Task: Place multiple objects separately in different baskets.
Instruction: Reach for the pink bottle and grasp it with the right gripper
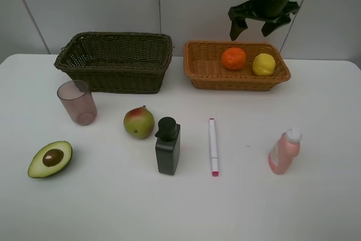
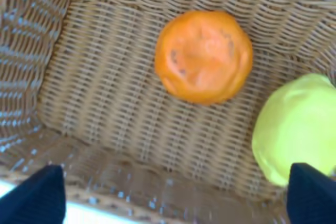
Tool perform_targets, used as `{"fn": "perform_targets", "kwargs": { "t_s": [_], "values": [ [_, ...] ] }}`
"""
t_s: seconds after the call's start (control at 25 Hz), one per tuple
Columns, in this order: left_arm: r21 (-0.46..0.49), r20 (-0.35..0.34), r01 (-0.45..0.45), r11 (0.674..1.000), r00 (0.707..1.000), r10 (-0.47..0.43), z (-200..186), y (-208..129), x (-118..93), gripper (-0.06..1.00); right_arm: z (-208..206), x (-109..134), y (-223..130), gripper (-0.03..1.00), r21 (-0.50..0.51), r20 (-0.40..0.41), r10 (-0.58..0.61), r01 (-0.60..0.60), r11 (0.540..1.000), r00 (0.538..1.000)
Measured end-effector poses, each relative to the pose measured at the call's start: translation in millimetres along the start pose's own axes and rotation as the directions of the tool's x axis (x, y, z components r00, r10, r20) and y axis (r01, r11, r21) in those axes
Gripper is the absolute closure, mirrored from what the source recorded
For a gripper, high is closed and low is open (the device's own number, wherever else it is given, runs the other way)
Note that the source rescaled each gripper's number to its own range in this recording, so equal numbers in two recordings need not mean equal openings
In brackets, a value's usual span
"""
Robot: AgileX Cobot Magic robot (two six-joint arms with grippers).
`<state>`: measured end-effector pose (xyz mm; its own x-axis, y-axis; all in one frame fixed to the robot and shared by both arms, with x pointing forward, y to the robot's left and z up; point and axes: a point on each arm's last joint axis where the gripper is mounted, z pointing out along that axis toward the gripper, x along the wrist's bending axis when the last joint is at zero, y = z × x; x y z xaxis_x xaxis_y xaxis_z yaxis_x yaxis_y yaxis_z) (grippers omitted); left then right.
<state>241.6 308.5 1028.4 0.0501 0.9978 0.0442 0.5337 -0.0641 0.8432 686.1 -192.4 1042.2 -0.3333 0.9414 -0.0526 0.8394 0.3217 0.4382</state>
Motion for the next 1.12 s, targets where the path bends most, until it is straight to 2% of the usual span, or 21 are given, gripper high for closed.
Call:
{"fn": "perform_targets", "kwargs": {
  "t_s": [0.2,0.4,0.56,0.8,1.0,1.12],
  "values": [
    [0.0,0.0,0.0,1.0,1.0,0.0,0,0,0,-0.06,-36,4,-4,0.13,0.015,-0.037,0.018,-0.018,1.0,0.999],
    [0.0,0.0,0.0,1.0,1.0,0.0,0,0,0,-0.06,-63,7,-11,0.0,0.058,-0.072,0.029,-0.025,0.998,0.997],
    [0.0,0.0,0.0,1.0,1.0,0.0,0,0,0,-0.06,-80,11,-19,-0.02,0.045,-0.101,0.04,-0.035,0.998,0.994],
    [0.0,0.0,0.0,1.0,1.0,0.0,0,0,0,-0.06,-97,17,-57,-0.03,0.102,-0.12,0.051,-0.039,0.994,0.992],
    [0.0,0.0,0.0,1.0,1.0,0.0,0,0,0,-0.06,-95,23,-101,-0.03,0.201,-0.124,0.063,-0.037,0.979,0.99],
    [0.0,0.0,0.0,1.0,1.0,0.0,0,0,0,-0.06,-93,24,-120,-0.03,0.214,-0.119,0.066,-0.039,0.976,0.991]
  ]
}}
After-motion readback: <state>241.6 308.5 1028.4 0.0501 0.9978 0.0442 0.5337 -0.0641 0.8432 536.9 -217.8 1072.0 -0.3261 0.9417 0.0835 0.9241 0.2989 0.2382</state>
